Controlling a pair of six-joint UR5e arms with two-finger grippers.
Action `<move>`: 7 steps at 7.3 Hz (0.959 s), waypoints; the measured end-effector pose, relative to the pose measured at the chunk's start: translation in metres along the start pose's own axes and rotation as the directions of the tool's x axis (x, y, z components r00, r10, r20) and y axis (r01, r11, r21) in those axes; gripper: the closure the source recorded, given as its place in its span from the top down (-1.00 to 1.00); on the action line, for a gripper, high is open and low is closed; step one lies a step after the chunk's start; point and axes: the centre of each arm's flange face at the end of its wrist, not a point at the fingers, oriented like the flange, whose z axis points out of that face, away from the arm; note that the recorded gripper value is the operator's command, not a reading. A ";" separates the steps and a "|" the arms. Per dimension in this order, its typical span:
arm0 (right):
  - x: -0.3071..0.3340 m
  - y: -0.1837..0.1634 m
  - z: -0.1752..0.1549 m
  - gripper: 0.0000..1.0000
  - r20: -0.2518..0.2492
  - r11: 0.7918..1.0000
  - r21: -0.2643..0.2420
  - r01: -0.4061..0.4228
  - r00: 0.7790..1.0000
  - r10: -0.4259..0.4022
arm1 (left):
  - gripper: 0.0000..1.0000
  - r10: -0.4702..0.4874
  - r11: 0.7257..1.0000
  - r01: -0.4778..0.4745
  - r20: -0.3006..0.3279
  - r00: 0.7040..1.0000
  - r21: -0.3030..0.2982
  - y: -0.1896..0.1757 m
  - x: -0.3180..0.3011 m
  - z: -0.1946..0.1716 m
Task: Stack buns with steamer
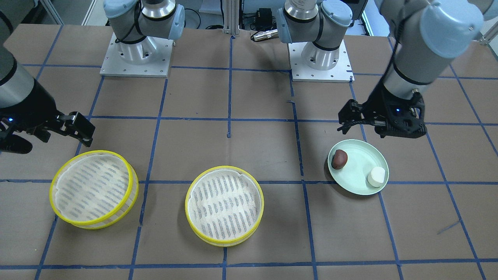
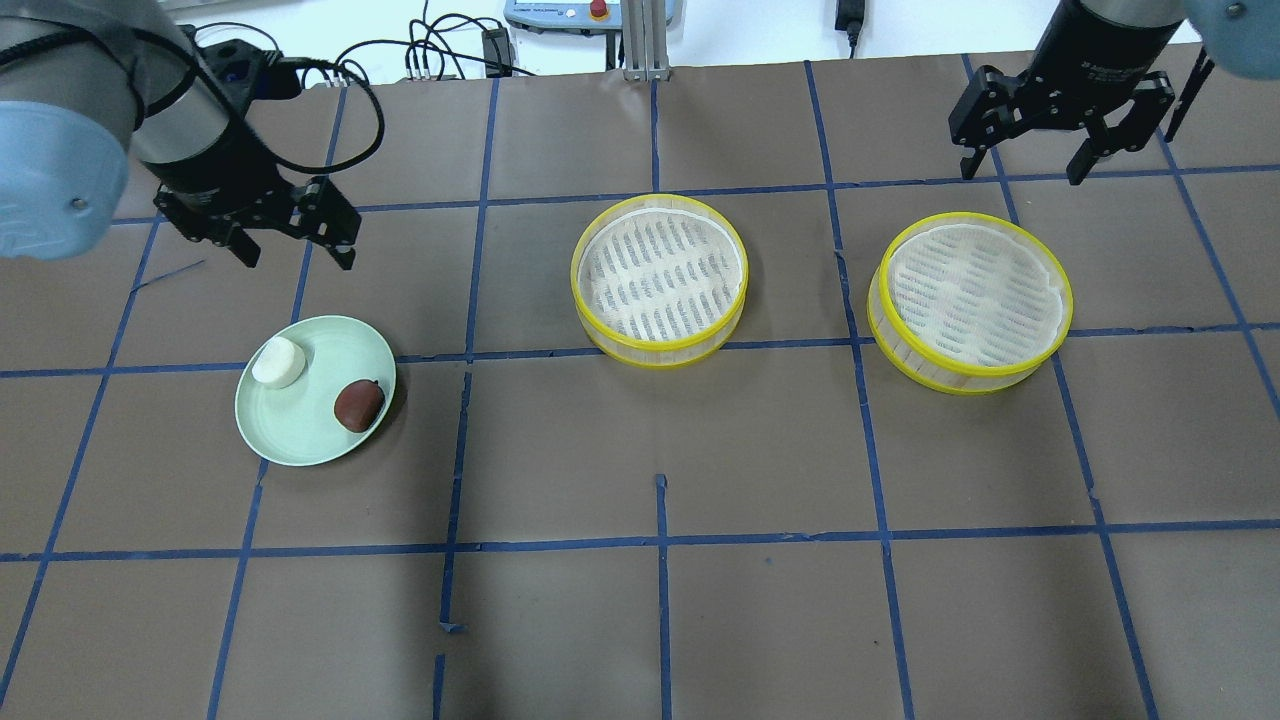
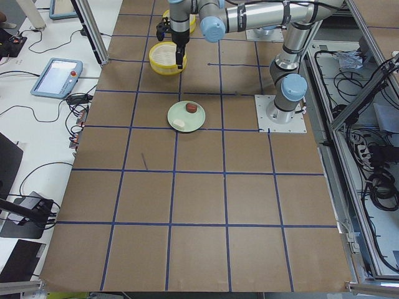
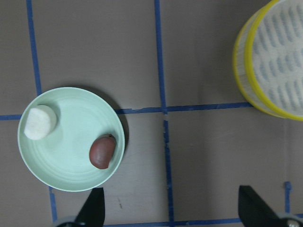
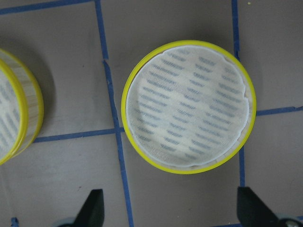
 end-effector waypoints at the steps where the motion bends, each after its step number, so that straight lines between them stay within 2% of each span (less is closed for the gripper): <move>1: 0.023 -0.020 0.017 1.00 -0.009 1.000 0.018 -0.004 1.000 0.004 | 0.98 0.065 0.996 -0.067 -0.036 0.997 -0.053 0.002 -0.043 0.033; 2: 0.047 -0.036 0.032 1.00 -0.015 0.999 0.034 -0.007 1.000 0.007 | 0.92 0.126 0.988 -0.130 -0.051 0.991 -0.082 0.001 -0.069 0.065; 3: 0.063 -0.048 0.047 1.00 -0.019 0.999 0.036 0.011 1.000 -0.011 | 0.80 0.198 0.976 -0.199 -0.018 0.980 -0.091 -0.010 -0.091 0.098; 4: 0.073 -0.056 0.062 1.00 -0.022 0.999 0.034 0.030 0.999 -0.030 | 0.80 0.273 0.957 -0.269 0.026 0.962 -0.104 -0.024 -0.111 0.133; 5: 0.085 -0.061 0.075 1.00 -0.023 0.998 0.023 0.053 0.998 -0.052 | 0.58 0.310 0.945 -0.304 0.037 0.950 -0.122 -0.032 -0.124 0.164; 6: 0.099 -0.061 0.087 1.00 -0.024 0.997 0.010 0.079 0.997 -0.079 | 0.09 0.312 0.941 -0.306 0.025 0.950 -0.144 -0.032 -0.128 0.188; 7: 0.112 -0.060 0.098 1.00 -0.027 0.996 0.008 0.093 0.995 -0.093 | -0.22 0.295 0.944 -0.289 0.013 0.955 -0.161 -0.028 -0.124 0.203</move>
